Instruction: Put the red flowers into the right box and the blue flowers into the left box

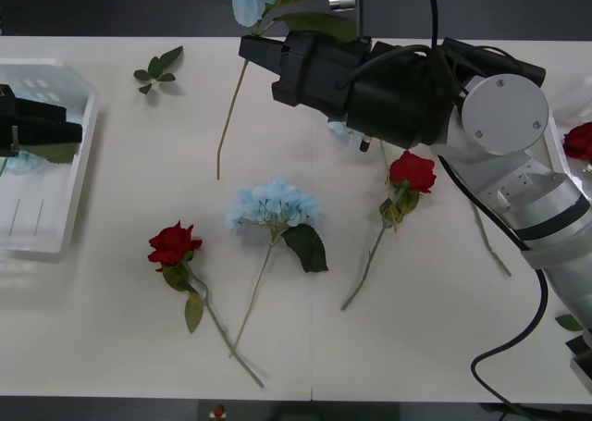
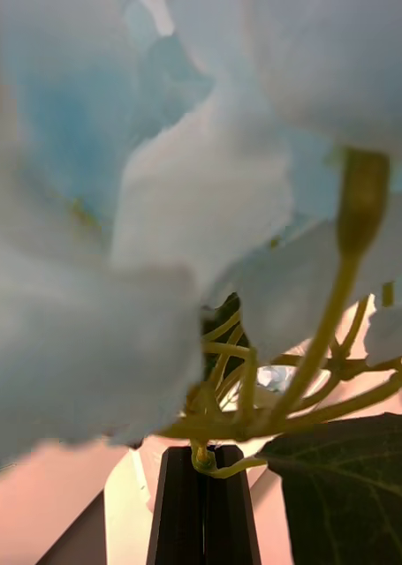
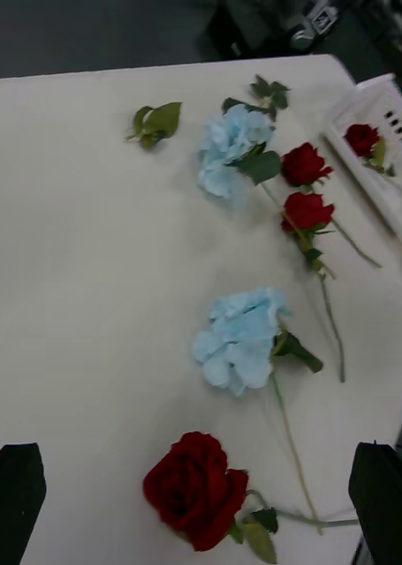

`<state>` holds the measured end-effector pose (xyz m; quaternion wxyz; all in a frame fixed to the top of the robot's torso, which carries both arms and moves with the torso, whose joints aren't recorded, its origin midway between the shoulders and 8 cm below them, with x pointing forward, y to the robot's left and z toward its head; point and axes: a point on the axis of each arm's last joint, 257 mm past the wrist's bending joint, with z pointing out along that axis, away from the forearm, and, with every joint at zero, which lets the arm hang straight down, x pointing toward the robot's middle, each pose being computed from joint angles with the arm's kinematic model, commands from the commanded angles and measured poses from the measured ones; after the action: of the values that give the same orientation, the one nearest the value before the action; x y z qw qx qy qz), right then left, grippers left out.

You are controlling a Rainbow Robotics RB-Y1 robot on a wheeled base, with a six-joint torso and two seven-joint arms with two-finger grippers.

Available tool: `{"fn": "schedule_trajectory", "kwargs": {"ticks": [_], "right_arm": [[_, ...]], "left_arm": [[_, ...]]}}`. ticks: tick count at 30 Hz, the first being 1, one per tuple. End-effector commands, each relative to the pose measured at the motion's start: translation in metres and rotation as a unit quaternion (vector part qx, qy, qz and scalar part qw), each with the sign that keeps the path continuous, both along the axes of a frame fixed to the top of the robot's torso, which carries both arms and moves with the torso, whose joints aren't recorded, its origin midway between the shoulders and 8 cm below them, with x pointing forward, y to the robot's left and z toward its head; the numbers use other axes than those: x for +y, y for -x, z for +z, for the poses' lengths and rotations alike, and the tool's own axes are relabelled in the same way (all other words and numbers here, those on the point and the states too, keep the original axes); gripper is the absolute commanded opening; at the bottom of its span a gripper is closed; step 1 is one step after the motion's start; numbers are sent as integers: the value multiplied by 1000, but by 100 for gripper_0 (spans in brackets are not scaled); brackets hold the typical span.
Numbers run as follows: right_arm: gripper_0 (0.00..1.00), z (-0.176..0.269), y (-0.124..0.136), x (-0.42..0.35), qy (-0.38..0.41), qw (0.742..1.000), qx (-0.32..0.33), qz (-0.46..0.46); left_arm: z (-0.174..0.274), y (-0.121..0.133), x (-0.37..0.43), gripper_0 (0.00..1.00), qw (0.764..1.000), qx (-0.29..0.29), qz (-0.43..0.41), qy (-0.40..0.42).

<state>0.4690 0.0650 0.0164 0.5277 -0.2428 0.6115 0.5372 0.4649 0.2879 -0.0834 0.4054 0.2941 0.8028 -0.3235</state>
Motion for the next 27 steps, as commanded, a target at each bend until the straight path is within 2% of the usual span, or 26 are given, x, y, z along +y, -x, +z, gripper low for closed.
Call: {"fn": "schedule_trajectory", "kwargs": {"ticks": [1,6,12,27], "right_arm": [[0,34,8,10,-10,999,-42,10],[0,33,9,12,-12,999,-40,11],[0,32,10,14,-12,999,-40,13],[0,33,8,16,-21,999,-38,6]], "left_arm": [[32,14,-39,100,996,-26,-67,48],[52,35,-84,100,984,-5,-133,117],[58,40,-127,100,973,1,-176,149],[41,42,-216,100,959,19,-231,162]]}}
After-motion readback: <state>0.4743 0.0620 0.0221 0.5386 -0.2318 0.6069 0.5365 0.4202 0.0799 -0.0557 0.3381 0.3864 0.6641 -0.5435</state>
